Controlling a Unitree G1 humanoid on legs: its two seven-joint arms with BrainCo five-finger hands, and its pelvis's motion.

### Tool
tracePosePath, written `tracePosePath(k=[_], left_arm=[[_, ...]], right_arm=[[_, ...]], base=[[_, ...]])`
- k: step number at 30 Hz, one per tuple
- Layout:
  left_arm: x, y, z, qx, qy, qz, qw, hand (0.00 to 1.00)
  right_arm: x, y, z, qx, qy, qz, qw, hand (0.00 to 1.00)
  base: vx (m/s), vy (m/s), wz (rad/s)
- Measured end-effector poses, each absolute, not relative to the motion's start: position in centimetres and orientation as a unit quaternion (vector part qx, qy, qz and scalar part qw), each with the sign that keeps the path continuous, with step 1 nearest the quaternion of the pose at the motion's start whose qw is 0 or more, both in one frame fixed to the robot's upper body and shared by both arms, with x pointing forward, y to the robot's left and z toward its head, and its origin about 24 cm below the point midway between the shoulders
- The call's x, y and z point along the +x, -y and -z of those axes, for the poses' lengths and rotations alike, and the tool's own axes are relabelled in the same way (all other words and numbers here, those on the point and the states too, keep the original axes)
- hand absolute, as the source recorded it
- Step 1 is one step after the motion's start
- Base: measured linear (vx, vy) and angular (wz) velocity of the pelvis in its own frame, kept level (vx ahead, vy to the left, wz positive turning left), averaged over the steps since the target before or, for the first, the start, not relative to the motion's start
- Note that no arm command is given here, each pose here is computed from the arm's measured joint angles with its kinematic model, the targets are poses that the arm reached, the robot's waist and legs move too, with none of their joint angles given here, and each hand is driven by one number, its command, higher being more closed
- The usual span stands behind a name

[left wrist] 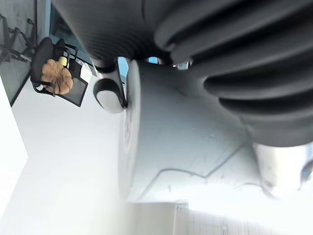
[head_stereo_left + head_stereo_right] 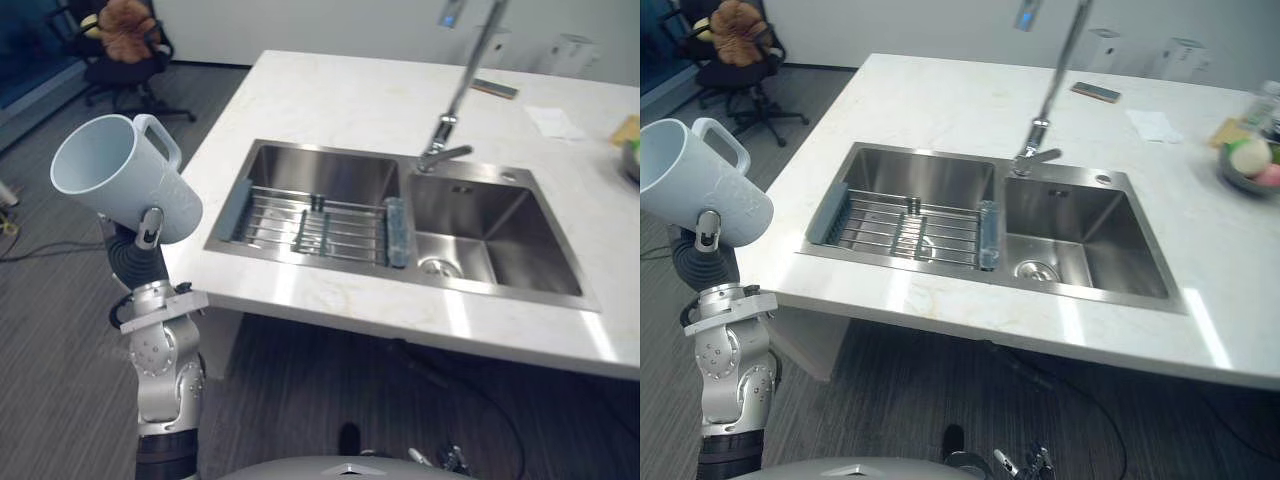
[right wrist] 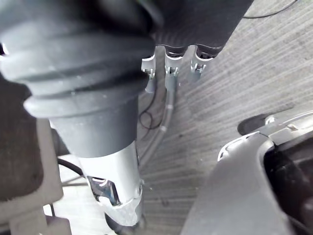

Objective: Walk over to the sink, pick up the cup, carry it to the dishwasher, place the cup inside the dishwasher, then close the dishwasher door

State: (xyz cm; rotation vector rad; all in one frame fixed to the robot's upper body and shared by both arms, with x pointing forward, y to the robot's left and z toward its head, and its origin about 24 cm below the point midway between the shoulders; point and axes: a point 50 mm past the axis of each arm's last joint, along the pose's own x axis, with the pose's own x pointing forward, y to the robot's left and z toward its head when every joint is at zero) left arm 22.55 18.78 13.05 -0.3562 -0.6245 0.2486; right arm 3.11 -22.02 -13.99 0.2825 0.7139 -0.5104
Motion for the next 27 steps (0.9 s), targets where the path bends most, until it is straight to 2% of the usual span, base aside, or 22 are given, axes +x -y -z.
tracePosePath(k=[5, 9, 14, 18, 23, 27], left_arm=[[21.2, -20.4, -11.5, -0.173, 0.278, -0.157, 0.932, 1.0], [20.8, -20.7, -11.2, -0.19, 0.276, -0.132, 0.933, 1.0], [20.6, -20.7, -11.5, -0.185, 0.287, -0.126, 0.931, 1.0], [19.9, -20.5, -11.2, -0.191, 0.283, -0.132, 0.931, 1.0], [22.2, -17.8, -11.8, -0.179, 0.283, -0.046, 0.941, 1.0], [23.0, -16.5, -10.8, -0.192, 0.251, -0.032, 0.948, 1.0]], right_arm=[[4.1, 22.3, 14.5, 0.141, -0.357, 0.222, 0.896, 0.0], [4.1, 22.7, 14.5, 0.139, -0.361, 0.227, 0.894, 0.0], [6.9, 26.9, 12.9, 0.087, -0.32, 0.233, 0.914, 0.0], [8.3, 27.9, 12.4, 0.094, -0.3, 0.248, 0.916, 0.0], [8.1, 24.6, 13.5, 0.137, -0.312, 0.23, 0.911, 0.0], [8.5, 22.9, 13.5, 0.132, -0.309, 0.19, 0.923, 0.0]], base=[[0.0, 0.033, 1.09], [-0.1, 0.108, 1.83], [-0.06, 0.263, 1.49], [0.08, 0.29, 0.91], [0.16, 0.072, 1.68], [0.22, -0.056, 1.23]])
